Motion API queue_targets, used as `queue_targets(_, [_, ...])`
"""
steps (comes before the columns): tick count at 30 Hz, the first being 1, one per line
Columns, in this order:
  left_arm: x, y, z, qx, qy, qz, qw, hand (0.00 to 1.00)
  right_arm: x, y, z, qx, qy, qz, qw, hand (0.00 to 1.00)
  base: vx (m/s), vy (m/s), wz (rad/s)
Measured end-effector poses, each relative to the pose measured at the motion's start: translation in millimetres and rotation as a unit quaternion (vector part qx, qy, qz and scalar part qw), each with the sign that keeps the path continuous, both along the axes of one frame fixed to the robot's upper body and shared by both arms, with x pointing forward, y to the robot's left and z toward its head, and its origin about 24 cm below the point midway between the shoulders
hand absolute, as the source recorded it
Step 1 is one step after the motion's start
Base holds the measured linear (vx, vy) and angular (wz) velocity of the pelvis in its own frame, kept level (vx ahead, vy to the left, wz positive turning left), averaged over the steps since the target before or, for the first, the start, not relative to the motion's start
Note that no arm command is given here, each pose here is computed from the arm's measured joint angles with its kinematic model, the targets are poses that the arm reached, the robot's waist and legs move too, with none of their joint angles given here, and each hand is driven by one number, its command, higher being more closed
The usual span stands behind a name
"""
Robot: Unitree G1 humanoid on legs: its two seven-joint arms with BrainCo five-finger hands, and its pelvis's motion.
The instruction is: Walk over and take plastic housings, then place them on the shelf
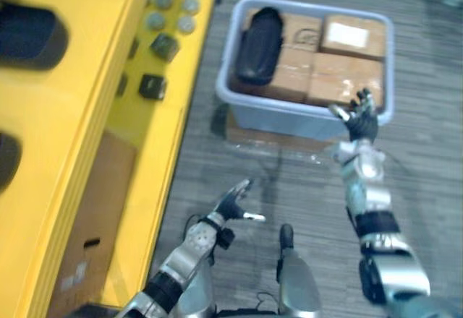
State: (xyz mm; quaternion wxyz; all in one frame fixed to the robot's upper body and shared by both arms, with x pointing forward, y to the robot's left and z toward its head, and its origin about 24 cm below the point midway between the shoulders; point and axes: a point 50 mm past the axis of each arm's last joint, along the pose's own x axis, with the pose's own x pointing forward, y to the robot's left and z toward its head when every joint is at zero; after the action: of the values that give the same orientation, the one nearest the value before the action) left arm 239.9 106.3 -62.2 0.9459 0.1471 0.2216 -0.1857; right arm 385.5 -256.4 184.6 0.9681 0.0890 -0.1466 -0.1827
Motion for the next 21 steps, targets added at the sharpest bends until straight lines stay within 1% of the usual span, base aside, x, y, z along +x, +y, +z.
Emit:
queue_targets(1, [-9,12,-13,0.011,0.025,0.034,0.999,0.0,3,-3,15,-0.005,-0.013,-0.01,1.0,0.0,-0.02,0.043,0.43])
queue_targets(2, [-20,27,-25,0.01,0.049,0.086,0.995,0.0,4,-12,33,-0.011,-0.032,-0.026,0.999,0.0,-0.02,0.041,0.49])
queue_targets(3, [-20,32,-25,0.001,0.044,0.107,0.993,0.0,2,-18,43,-0.016,-0.042,-0.04,0.998,0.0,-0.03,0.049,0.5])
queue_targets(5, [-23,51,-29,-0.032,0.038,0.193,0.98,0.0,-1,-31,74,-0.021,-0.069,-0.085,0.994,0.0,-0.05,0.042,0.43])
queue_targets(7, [-30,64,-34,-0.037,0.036,0.23,0.972,0.0,-1,-35,88,-0.024,-0.068,-0.118,0.99,0.0,-0.07,0.038,0.28])
queue_targets(8, [-45,76,-45,-0.034,0.06,0.261,0.963,0.0,-3,-44,99,-0.019,-0.063,-0.156,0.986,0.0,-0.06,0.037,0.23])
queue_targets(10, [-70,81,-60,-0.028,0.099,0.275,0.956,0.0,-8,-57,104,-0.006,-0.05,-0.202,0.978,0.0,-0.02,0.031,0.3])
queue_targets(11, [-94,81,-73,-0.025,0.14,0.284,0.948,0.0,-16,-74,107,0.001,-0.035,-0.25,0.968,0.0,-0.01,0.035,0.27])
queue_targets(12, [-103,82,-77,-0.027,0.156,0.287,0.945,0.0,-18,-78,109,0.003,-0.03,-0.265,0.964,0.0,0.0,0.035,0.23])
queue_targets(13, [-120,80,-83,-0.034,0.183,0.285,0.94,0.0,-20,-83,111,0.011,-0.018,-0.287,0.958,0.0,0.0,0.019,0.14])
queue_targets(15, [-138,72,-90,-0.047,0.216,0.275,0.936,0.0,-26,-93,111,0.02,0.001,-0.327,0.945,0.0,0.0,0.015,0.2])
queue_targets(16, [-141,69,-91,-0.061,0.222,0.284,0.931,0.0,-28,-96,110,0.019,0.012,-0.344,0.939,0.0,-0.01,0.01,0.24])
queue_targets(18, [-143,66,-93,-0.085,0.232,0.286,0.926,0.0,-37,-110,107,0.018,0.04,-0.402,0.915,0.0,0.0,0.005,0.22])
queue_targets(21, [-143,65,-93,-0.093,0.234,0.28,0.926,0.0,-49,-124,111,0.025,0.046,-0.445,0.894,0.0,-0.01,0.0,0.16])
